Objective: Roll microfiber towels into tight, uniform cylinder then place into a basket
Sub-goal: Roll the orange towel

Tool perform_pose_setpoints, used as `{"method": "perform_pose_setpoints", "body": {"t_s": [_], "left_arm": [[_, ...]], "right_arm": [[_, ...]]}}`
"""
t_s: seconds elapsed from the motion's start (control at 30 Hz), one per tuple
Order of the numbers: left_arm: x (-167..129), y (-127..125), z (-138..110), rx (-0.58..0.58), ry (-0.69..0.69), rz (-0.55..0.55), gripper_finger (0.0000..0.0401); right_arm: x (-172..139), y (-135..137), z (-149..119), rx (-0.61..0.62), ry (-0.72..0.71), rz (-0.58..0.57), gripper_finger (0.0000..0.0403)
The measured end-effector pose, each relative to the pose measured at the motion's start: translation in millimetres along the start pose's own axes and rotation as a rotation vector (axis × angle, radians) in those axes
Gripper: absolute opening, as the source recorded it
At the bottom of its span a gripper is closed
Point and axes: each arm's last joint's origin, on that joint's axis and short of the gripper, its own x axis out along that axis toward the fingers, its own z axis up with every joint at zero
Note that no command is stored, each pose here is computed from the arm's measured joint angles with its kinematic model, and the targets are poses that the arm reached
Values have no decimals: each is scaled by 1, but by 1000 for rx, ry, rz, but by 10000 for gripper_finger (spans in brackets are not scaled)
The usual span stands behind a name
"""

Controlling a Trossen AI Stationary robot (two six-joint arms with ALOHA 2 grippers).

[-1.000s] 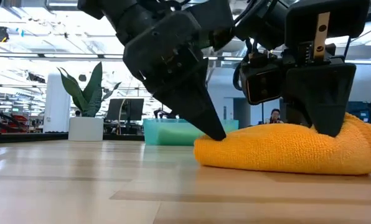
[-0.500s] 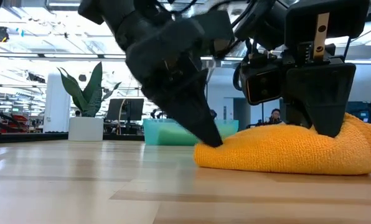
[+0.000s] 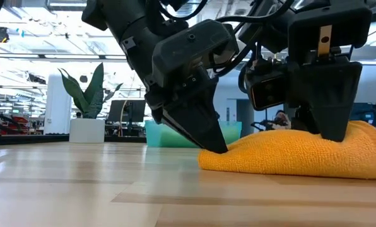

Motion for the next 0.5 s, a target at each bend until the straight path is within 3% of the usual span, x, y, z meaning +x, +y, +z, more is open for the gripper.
{"method": "perform_pose_setpoints", "body": {"t_s": [0.23,0.5], "left_arm": [[1,0,-1,-57,5,-3,16],[1,0,-1,-64,-1,-6,16]], "right_arm": [[-3,-3,-1,29,35,6,202],[-6,-2,-3,30,33,-8,208]]}}
